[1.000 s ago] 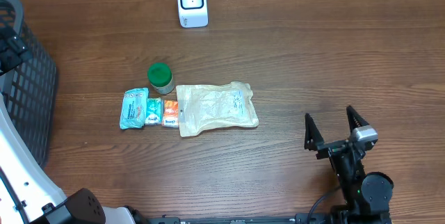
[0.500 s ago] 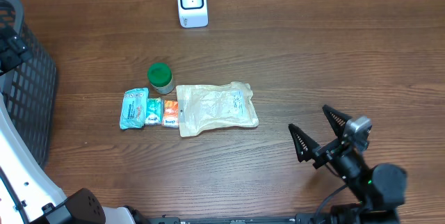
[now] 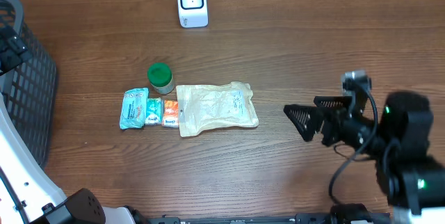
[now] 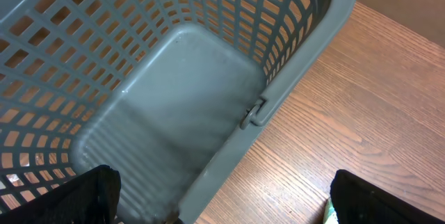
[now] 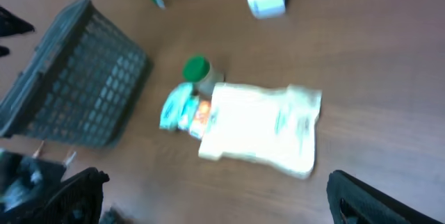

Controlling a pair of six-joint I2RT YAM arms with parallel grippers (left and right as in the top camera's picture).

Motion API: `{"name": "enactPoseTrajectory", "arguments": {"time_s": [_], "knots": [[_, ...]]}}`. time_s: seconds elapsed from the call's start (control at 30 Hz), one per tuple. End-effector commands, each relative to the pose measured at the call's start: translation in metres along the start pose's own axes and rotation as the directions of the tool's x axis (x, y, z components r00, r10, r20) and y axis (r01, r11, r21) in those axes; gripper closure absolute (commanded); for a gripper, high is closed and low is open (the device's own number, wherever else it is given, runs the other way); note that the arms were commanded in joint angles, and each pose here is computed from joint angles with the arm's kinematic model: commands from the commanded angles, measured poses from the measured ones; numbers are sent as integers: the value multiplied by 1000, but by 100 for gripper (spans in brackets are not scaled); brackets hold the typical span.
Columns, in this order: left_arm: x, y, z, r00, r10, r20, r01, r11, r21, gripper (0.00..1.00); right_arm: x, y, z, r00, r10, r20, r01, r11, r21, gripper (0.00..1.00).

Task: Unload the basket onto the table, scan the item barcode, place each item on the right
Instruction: 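Move the right gripper to the clear grain bag and grasp it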

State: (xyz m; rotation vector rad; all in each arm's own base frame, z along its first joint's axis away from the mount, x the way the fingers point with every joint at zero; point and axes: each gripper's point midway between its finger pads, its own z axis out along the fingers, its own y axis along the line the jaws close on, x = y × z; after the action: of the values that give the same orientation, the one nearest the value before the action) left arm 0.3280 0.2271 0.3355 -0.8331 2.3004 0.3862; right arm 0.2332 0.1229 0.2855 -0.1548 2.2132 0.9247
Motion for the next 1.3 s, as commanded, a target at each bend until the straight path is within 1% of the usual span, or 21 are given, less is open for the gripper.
{"name": "enactPoseTrajectory", "arguments": {"time_s": [0.0,0.03,0.1,0.2,0.3,0.37,0.4,0.43,0.5,0.57,0.67,0.77,0.83,1.0,1.07,1.1,1.27], "knots": [[-7,4,-12,999,7,37,-7,1000,-9,0,5,2,17,986,109,-126,-111,994,-4,0],[-7,4,-12,999,7,37,-7,1000,-9,0,13,-1,27,968,167,-186,-167,986,11,0],[-6,4,-12,999,8,37,-7,1000,-9,0,25,-5,43,932,251,-262,-250,967,40,0],[-7,4,-12,999,7,37,-7,1000,-9,0,38,-13,68,881,319,-348,-310,947,84,0],[-7,4,-12,999,7,37,-7,1000,-9,0,32,-34,102,872,340,-353,-323,940,107,0],[-7,4,-12,999,7,37,-7,1000,-9,0,27,-34,118,867,343,-361,-345,937,62,0],[-7,4,-12,999,7,37,-7,1000,-9,1,26,-34,127,869,333,-366,-339,939,50,8],[-7,4,-12,999,7,37,-7,1000,-9,0,27,-34,134,867,330,-373,-338,940,46,18],[-7,4,-12,999,7,37,-7,1000,-9,0,38,-35,155,834,384,-396,-380,920,91,26],[-7,4,-12,999,7,37,-7,1000,-9,0,53,-34,172,799,438,-412,-411,898,157,29],[-7,4,-12,999,7,37,-7,1000,-9,1,86,-20,199,749,497,-438,-429,868,251,31],[-6,4,-12,999,8,37,-7,1000,-9,0,113,-9,216,715,560,-418,-444,826,348,32],[-7,4,-12,999,7,37,-7,1000,-9,0,126,-8,223,700,609,-372,-458,783,420,32],[-6,4,-12,999,8,37,-7,1000,-9,0,140,-19,234,711,669,-216,-485,690,537,32],[-7,4,-12,999,7,37,-7,1000,-9,0,147,-24,242,711,679,-185,-490,667,562,32],[-7,4,-12,999,7,37,-7,1000,-9,1,152,-26,247,709,682,-178,-491,659,570,32],[-6,4,-12,999,8,37,-7,1000,-9,0,161,-29,272,721,668,-185,-488,679,548,32]]}}
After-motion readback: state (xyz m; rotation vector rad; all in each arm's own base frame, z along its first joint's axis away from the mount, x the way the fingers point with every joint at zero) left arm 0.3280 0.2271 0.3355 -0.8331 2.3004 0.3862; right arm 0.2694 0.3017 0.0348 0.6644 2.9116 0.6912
